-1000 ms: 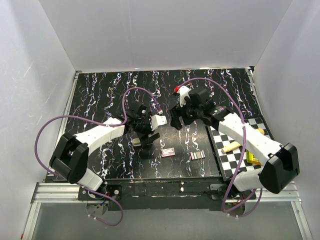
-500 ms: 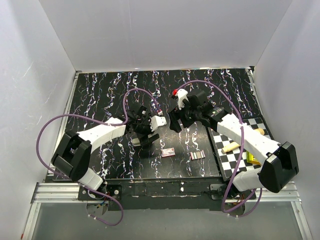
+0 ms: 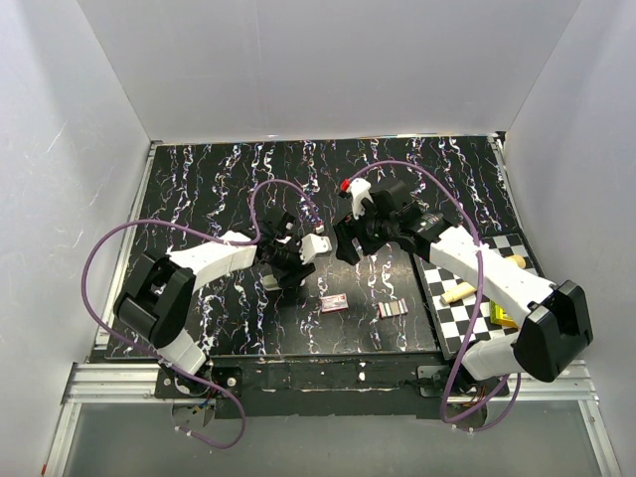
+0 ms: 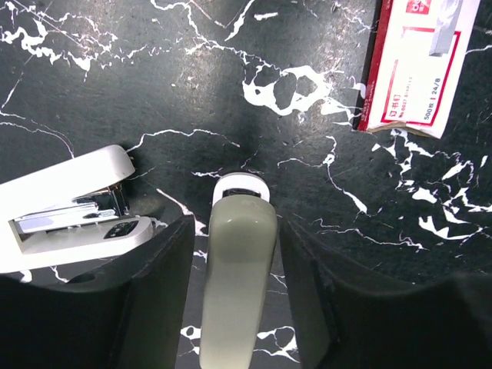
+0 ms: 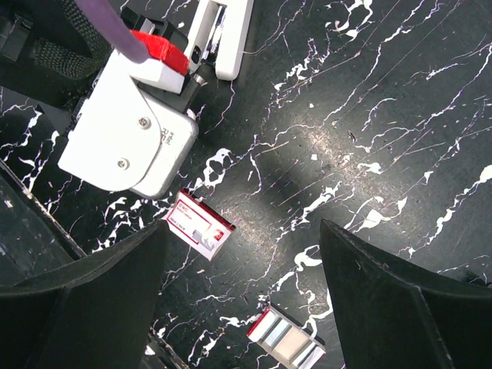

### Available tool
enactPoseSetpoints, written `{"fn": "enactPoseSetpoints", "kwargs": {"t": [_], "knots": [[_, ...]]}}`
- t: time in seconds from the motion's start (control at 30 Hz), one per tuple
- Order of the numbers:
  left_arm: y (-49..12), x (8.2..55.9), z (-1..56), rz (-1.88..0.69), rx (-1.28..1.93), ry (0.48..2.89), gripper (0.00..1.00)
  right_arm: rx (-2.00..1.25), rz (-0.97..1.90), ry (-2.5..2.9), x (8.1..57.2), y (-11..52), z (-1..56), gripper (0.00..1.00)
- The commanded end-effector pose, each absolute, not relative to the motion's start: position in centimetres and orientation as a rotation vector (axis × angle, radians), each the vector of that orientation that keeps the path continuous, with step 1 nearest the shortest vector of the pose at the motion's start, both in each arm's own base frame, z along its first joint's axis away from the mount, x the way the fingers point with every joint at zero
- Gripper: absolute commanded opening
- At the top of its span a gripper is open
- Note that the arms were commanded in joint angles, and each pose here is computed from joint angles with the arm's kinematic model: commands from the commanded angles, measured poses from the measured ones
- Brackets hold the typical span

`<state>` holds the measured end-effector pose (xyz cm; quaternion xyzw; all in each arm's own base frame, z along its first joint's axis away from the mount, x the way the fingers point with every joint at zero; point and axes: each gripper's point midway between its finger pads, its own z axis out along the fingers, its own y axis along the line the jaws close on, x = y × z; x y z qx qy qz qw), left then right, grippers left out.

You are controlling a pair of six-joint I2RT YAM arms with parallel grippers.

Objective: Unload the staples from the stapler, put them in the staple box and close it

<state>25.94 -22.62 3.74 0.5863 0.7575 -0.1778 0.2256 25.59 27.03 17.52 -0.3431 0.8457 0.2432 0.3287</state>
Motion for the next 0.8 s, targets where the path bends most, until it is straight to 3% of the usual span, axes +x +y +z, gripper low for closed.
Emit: {"fn": "enactPoseSetpoints", "kwargs": {"t": [0.0, 0.3, 0.77], "knots": [[-23.2, 26.9, 5.0, -0.494, 1.595, 2.056, 0.43, -0.908, 0.656, 2.185, 25.7, 27.8, 17.8, 0.86], [-23.2, 27.6, 6.5, -0.459, 1.553, 2.042, 0.00, -0.905, 0.635, 2.185, 25.5, 27.6, 17.9, 0.85], [-25.6, 25.7, 17.0, -0.645, 1.409, 1.821, 0.00, -0.970, 0.670, 2.061, 22.8, 26.0, 22.1, 0.83]]}}
